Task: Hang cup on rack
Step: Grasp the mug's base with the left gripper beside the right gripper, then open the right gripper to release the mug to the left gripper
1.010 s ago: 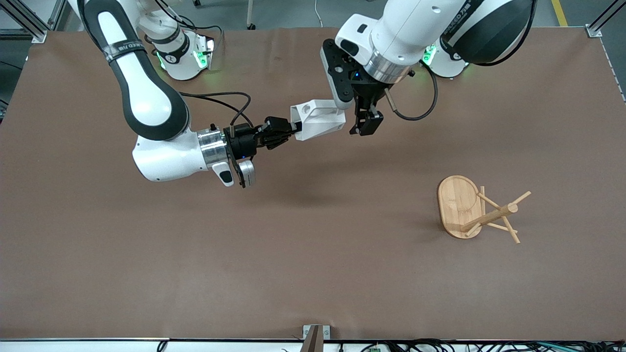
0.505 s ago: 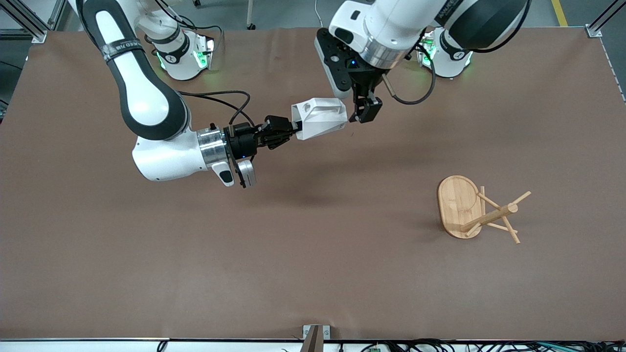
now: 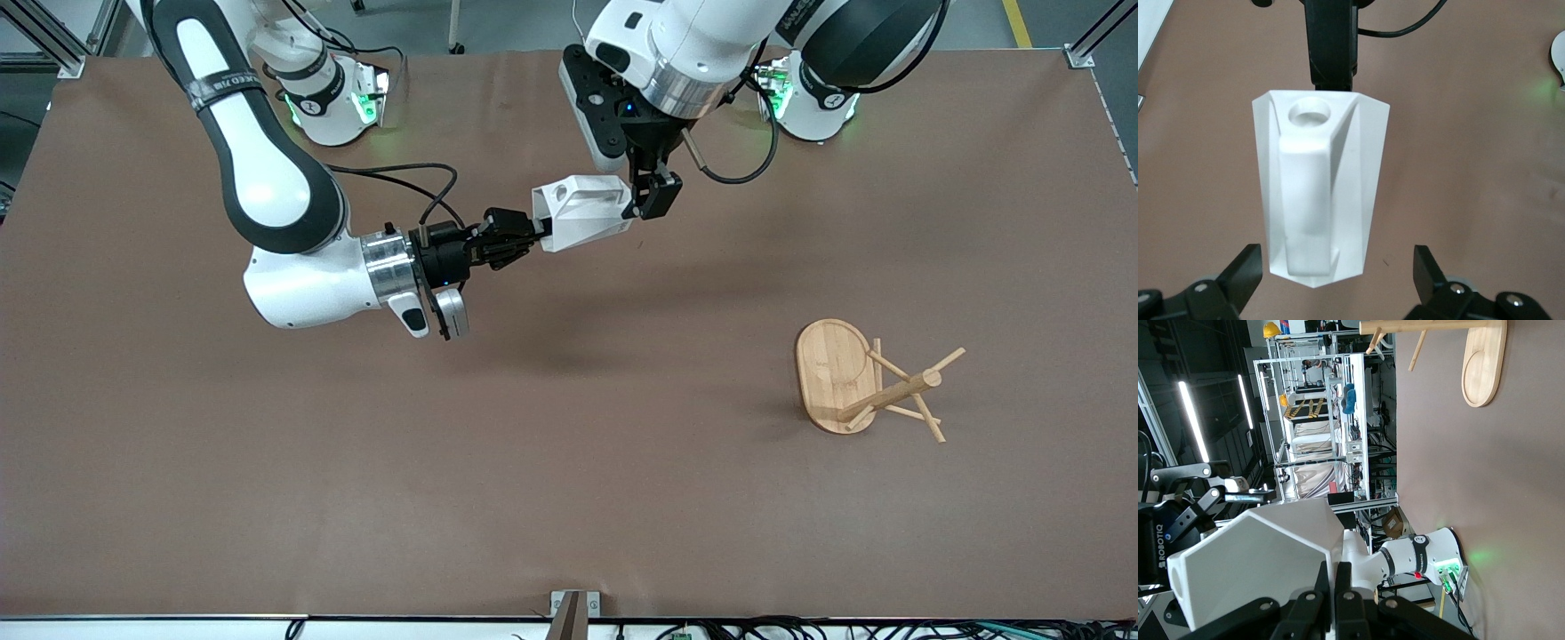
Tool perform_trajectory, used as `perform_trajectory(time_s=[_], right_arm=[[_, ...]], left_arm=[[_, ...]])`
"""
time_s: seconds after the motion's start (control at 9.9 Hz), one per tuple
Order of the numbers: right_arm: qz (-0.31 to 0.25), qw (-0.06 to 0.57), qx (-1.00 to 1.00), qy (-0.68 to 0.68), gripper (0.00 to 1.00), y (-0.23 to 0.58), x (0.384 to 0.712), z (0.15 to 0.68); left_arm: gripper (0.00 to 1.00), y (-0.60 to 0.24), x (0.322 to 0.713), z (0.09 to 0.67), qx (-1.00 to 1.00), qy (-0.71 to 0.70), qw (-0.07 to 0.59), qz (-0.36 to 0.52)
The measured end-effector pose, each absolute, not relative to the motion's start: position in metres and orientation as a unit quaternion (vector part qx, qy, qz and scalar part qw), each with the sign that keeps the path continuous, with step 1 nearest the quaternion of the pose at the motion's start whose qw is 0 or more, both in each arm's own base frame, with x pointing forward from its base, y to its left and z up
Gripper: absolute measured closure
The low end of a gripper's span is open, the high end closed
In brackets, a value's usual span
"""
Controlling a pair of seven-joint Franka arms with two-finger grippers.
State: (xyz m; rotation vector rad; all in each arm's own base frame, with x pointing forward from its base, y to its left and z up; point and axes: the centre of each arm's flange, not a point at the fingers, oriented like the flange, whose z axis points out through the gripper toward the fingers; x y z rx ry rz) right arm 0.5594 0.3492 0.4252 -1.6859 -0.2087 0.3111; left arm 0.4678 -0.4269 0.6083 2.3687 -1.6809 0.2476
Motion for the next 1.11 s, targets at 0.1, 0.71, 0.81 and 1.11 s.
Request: perform_trajectory(time_s=[0.1, 0.71, 0.81, 1.11], right_arm=[[0.137, 0.650, -0.742, -0.092, 0.96, 0.350, 0.559, 0.425], [0.139, 0.651, -0.741, -0.094, 0.96, 0.351, 0.558, 0.426], [0.139, 0.651, -0.741, -0.094, 0.96, 0.351, 0.558, 0.426], [0.143, 0.651, -0.739, -0.096, 0.96, 0.352, 0.557, 0.425]], left_arm=[[0.00, -0.430, 0.468, 0.603, 0.806, -0.576, 0.109, 0.086], [0.04, -0.435, 0.469, 0.589, 0.804, -0.578, 0.111, 0.079], [0.04, -0.435, 0.469, 0.589, 0.805, -0.578, 0.111, 0.079], [0.29, -0.432, 0.473, 0.588, 0.806, -0.577, 0.107, 0.081]])
